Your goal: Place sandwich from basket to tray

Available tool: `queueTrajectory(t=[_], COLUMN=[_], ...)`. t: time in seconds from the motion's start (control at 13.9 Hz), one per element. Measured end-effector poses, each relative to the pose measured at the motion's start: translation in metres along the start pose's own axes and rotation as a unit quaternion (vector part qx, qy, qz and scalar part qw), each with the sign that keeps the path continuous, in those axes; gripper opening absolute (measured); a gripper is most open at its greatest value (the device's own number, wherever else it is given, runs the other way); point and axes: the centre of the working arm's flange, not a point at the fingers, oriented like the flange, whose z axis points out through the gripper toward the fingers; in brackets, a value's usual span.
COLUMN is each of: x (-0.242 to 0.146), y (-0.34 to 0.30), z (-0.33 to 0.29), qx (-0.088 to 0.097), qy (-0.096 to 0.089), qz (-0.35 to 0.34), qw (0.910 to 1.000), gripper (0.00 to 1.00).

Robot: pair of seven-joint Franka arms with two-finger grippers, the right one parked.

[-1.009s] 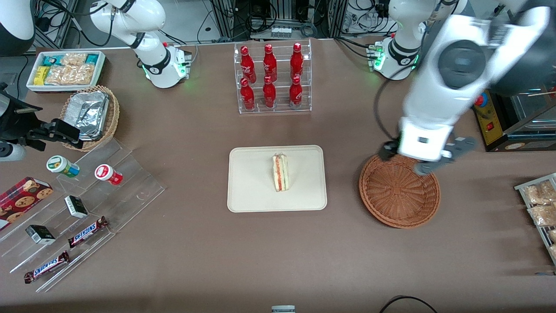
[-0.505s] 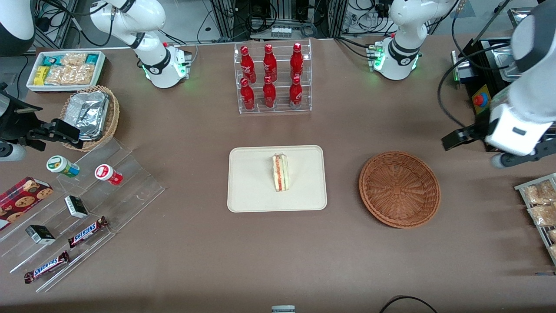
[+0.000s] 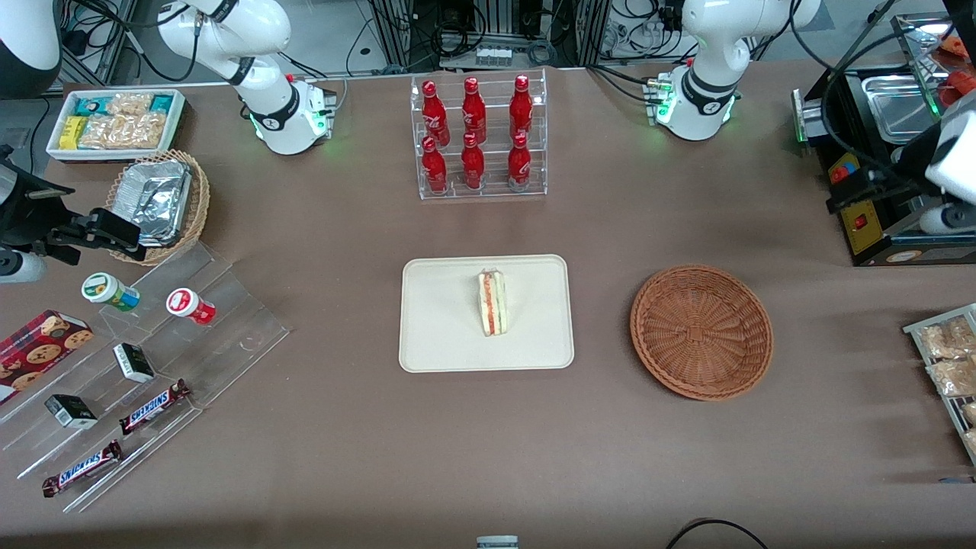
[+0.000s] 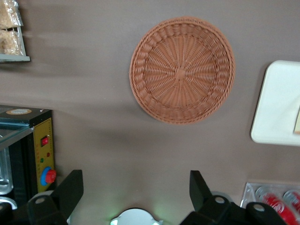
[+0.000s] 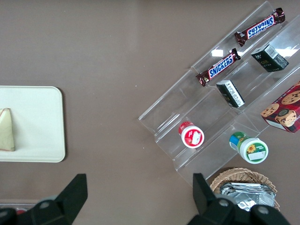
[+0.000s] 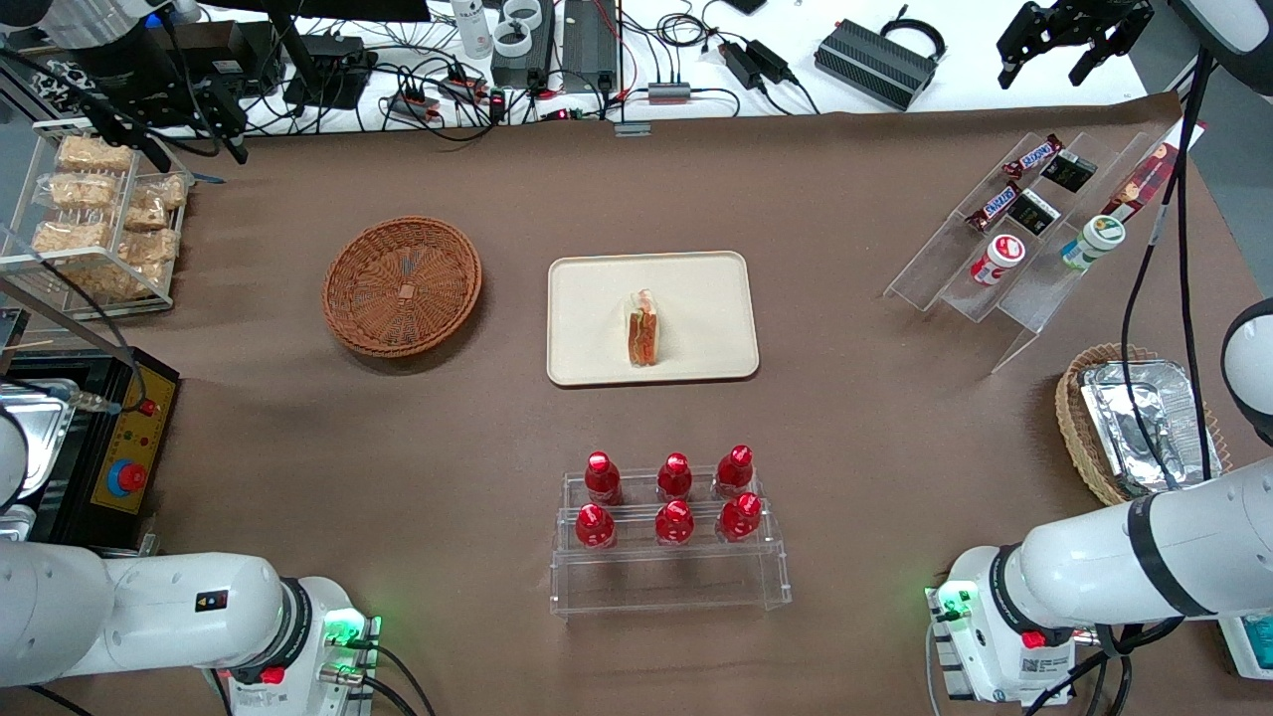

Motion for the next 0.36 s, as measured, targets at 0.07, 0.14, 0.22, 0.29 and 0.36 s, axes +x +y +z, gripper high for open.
queueTrajectory(t=[0.07, 0.14, 0.22, 0.29, 0.36], x=[-0.0061, -0.0097, -0.0114, -0.012, -0.0116], y=[-0.0043, -0.0064, -0.0055, -0.0025, 0.0016], z=[-0.0023, -0.0053, -0.0076, -0.0082, -0.0079], qx=[-0.001, -0.002, -0.003, -0.003, -0.002], qy=[0.002, 0.005, 0.008, 0.009, 0.009], qz=[0.005, 0.006, 0.007, 0.01, 0.014], qw=[1.0, 1.0, 0.9999, 0.9999, 0.9999], gripper=[1.0, 1.0, 1.0, 1.0, 1.0])
